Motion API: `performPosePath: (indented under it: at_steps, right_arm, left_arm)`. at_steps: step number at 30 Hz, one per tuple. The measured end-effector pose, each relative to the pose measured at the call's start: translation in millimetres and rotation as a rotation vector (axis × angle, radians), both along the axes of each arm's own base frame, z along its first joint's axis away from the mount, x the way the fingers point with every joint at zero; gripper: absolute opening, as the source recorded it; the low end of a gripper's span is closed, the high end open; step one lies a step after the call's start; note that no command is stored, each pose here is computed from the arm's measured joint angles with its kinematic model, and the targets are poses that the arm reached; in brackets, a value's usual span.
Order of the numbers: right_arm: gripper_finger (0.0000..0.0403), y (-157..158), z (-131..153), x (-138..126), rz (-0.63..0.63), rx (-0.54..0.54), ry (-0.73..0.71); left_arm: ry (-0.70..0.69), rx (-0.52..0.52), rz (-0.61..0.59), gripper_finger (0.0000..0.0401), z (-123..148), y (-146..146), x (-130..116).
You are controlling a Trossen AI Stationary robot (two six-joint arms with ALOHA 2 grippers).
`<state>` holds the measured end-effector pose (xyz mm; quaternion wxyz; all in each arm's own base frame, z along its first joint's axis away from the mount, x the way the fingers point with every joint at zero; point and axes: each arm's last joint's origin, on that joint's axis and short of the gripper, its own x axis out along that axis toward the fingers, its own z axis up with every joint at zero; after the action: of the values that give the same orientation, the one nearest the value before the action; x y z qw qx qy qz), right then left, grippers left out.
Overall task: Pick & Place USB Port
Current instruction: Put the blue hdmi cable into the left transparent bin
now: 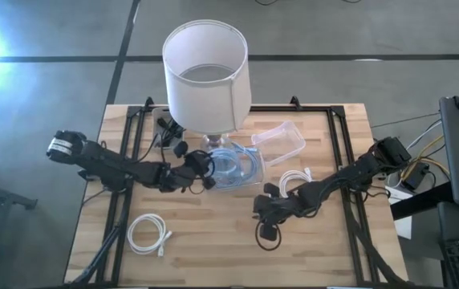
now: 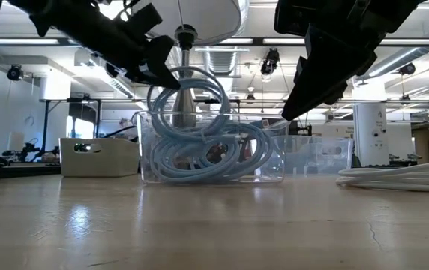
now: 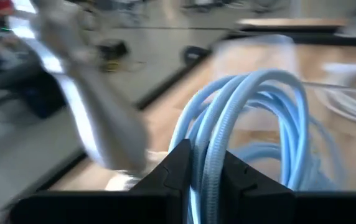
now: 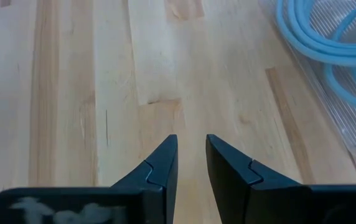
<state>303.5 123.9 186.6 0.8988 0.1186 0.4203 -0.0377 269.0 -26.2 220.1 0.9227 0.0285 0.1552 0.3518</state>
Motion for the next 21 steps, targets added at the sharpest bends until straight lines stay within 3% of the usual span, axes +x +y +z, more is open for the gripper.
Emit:
performPosePath:
  at_steps: [5,21]
  right_arm:
    - [0.0082,0,0,0,-0.002,0.0,-0.004]
    - [0.0073,0,0,0,-0.064,0.033,-0.008]
  left_arm:
    - [0.015,-0.059,-0.125,0.0048,-1,1,3]
    - [0.076,-0.03,-0.096,0.0049,-4,13,2]
